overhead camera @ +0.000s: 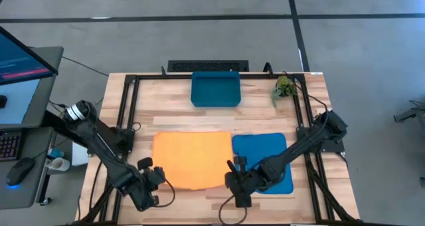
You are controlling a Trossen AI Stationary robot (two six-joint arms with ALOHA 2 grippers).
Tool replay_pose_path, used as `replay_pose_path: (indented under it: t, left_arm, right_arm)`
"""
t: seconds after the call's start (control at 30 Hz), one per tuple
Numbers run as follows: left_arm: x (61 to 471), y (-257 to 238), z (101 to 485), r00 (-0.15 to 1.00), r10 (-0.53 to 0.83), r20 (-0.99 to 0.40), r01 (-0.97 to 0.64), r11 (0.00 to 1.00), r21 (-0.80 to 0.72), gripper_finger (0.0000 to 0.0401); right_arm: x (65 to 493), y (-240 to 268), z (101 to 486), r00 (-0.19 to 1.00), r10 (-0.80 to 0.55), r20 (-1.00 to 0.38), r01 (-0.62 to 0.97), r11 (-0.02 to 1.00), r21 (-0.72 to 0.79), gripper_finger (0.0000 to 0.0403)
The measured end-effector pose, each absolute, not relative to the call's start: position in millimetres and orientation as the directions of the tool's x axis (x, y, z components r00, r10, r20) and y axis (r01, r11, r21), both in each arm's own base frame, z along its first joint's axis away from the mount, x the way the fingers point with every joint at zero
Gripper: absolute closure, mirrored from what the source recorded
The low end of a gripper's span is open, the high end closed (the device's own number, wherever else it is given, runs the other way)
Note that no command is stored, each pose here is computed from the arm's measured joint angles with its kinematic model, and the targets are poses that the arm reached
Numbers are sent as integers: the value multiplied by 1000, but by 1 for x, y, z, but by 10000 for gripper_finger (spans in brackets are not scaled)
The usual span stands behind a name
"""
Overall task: Roll microfiber towels into tight, uniform cylinder then place into a basket
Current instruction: Fold the yellow microfiber cloth
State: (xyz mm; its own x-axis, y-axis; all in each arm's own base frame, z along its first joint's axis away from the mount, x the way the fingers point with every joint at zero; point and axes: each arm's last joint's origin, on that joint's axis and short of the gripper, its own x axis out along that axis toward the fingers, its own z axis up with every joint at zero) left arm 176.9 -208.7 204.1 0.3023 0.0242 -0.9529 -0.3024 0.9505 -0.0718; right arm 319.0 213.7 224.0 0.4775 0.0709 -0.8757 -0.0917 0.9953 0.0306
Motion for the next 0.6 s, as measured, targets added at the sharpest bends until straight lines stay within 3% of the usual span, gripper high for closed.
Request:
replay_pose_path:
  t: [0.23, 0.43, 0.6]
  left_arm:
    - [173, -213, 189, 166, 33, -986, -315, 949, -21, 401]
    - [171, -203, 194, 150, 133, -980, -327, 942, 78, 401]
    - [171, -193, 214, 135, 292, -947, -402, 890, 217, 401]
  right_arm:
    - [316, 218, 225, 520, 8, -854, -77, 996, -38, 401]
    - [327, 199, 222, 520, -30, -853, -13, 999, -43, 401]
    - [336, 175, 214, 488, -78, -869, 51, 997, -61, 401]
